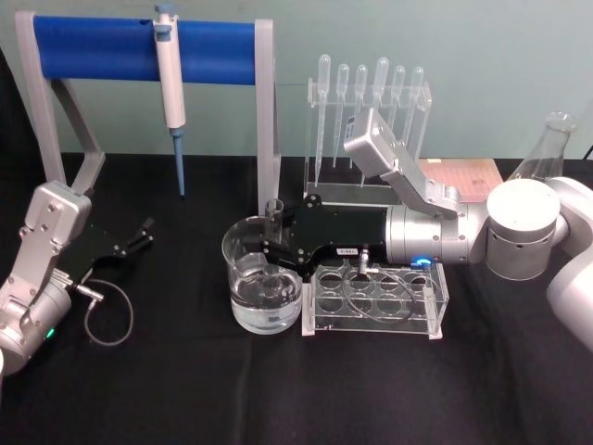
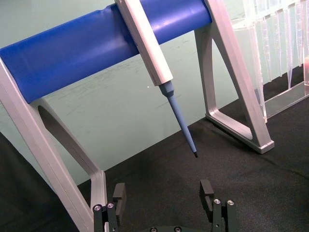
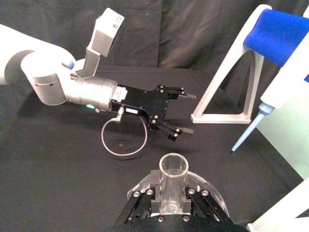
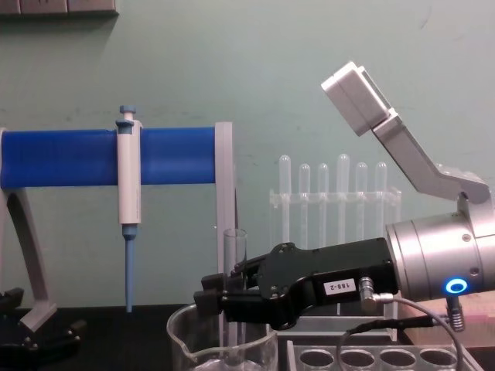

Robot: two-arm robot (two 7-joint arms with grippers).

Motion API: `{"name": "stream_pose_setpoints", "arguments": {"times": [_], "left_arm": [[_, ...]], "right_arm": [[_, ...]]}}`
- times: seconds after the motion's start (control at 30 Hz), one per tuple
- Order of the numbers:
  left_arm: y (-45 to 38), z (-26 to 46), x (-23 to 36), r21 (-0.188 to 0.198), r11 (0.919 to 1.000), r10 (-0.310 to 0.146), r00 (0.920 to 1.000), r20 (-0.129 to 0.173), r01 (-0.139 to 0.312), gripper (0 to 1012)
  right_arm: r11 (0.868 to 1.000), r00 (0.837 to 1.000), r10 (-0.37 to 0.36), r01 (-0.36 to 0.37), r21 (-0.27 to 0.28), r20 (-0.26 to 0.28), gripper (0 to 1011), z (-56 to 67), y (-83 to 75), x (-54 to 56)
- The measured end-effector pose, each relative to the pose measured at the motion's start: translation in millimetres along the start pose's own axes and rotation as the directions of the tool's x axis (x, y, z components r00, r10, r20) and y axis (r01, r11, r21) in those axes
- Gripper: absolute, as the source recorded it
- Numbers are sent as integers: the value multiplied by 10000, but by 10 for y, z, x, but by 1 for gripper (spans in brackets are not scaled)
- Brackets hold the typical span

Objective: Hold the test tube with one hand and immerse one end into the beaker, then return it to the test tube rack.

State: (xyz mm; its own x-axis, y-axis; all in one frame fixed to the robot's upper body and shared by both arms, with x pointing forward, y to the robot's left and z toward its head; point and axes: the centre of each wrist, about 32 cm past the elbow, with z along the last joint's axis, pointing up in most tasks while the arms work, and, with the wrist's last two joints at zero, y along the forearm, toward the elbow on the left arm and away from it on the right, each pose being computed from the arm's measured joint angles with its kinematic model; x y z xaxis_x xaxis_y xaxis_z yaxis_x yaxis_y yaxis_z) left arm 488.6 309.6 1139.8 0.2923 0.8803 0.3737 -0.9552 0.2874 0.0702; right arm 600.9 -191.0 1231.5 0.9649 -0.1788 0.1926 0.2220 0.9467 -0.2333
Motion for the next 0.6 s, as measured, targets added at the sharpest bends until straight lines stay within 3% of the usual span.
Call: {"name": "stream_pose_setpoints", "arguments": {"times": [0.4,0.6], "left_arm": [[0,0,0,0,10000,0,10000,1,0,1000],[0,0,0,0,10000,1,10000,1,-1,1000]], "right_arm": [[10000,10000,-24,24,-5,30,222,5,-2,-2],[9997,9995,-257,257,13,170,222,83,-65,16]]}}
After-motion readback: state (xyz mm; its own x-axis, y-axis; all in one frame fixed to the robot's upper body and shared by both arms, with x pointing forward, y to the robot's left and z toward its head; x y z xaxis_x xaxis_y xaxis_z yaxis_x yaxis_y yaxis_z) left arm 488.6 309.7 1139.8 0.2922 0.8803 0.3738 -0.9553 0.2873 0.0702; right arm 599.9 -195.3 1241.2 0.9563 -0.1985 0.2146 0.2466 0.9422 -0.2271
